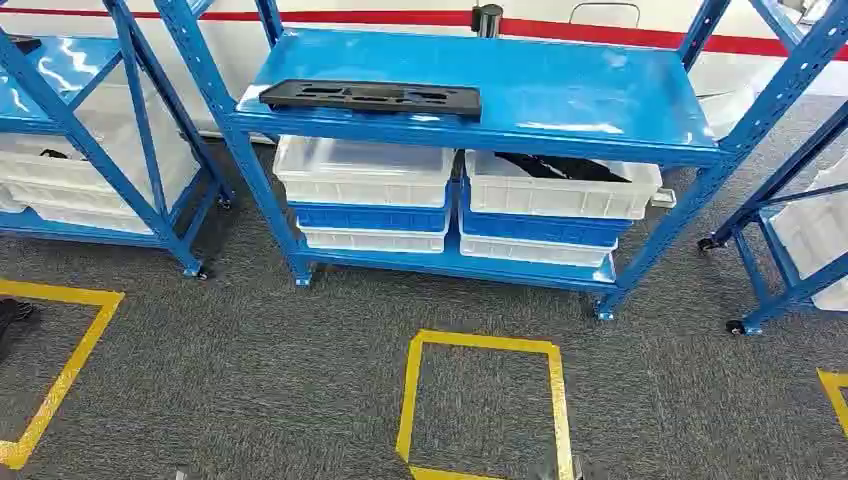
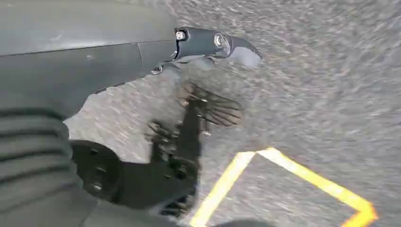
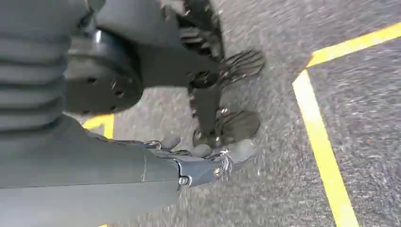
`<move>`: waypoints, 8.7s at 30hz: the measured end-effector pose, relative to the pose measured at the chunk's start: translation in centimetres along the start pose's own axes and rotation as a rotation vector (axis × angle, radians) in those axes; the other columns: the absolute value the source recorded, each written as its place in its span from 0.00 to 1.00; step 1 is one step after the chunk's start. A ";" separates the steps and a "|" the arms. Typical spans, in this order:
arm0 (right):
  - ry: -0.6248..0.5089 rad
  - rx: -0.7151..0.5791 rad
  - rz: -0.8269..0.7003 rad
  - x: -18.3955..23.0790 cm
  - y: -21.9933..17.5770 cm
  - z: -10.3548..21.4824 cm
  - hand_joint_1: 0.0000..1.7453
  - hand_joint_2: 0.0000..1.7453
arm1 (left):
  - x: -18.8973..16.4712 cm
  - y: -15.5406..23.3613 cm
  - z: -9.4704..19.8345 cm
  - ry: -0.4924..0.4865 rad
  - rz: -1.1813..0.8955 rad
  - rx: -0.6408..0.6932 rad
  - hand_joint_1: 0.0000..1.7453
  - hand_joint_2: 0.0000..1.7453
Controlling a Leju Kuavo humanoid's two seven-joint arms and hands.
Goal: Take the parts from the cabinet and place them on the table.
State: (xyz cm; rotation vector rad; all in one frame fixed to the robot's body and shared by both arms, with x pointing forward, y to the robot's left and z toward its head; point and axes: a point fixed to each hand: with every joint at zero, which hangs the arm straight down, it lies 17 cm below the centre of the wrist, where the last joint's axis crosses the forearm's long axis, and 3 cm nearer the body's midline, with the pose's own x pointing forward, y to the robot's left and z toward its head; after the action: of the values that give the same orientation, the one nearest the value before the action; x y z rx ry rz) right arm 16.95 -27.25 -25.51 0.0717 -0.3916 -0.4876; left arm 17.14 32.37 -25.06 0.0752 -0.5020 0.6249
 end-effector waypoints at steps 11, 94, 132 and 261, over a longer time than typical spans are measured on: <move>-0.015 -0.046 -0.220 2.8 -1.1 -0.5 0.00 0.00 | 4.7 -1.0 -0.6 -0.118 0.256 0.014 0.00 0.00; -0.011 -0.070 -0.188 2.5 -2.3 -0.5 0.00 0.00 | 3.8 -0.6 -0.6 -0.086 0.294 0.023 0.00 0.00; 0.011 -0.073 -0.168 2.1 -2.2 -0.5 0.00 0.00 | 2.4 1.7 -1.0 -0.010 0.242 0.142 0.00 0.00; 0.015 -0.074 -0.107 0.6 -2.6 -0.3 0.00 0.00 | 33.1 -26.4 30.5 -2.194 -1.499 0.238 0.00 1.00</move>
State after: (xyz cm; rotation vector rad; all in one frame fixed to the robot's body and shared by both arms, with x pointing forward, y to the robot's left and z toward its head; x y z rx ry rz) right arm 16.38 -29.82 -25.99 0.0249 -0.3555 -0.6060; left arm 42.39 22.29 19.44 1.3112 -2.1051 -1.2385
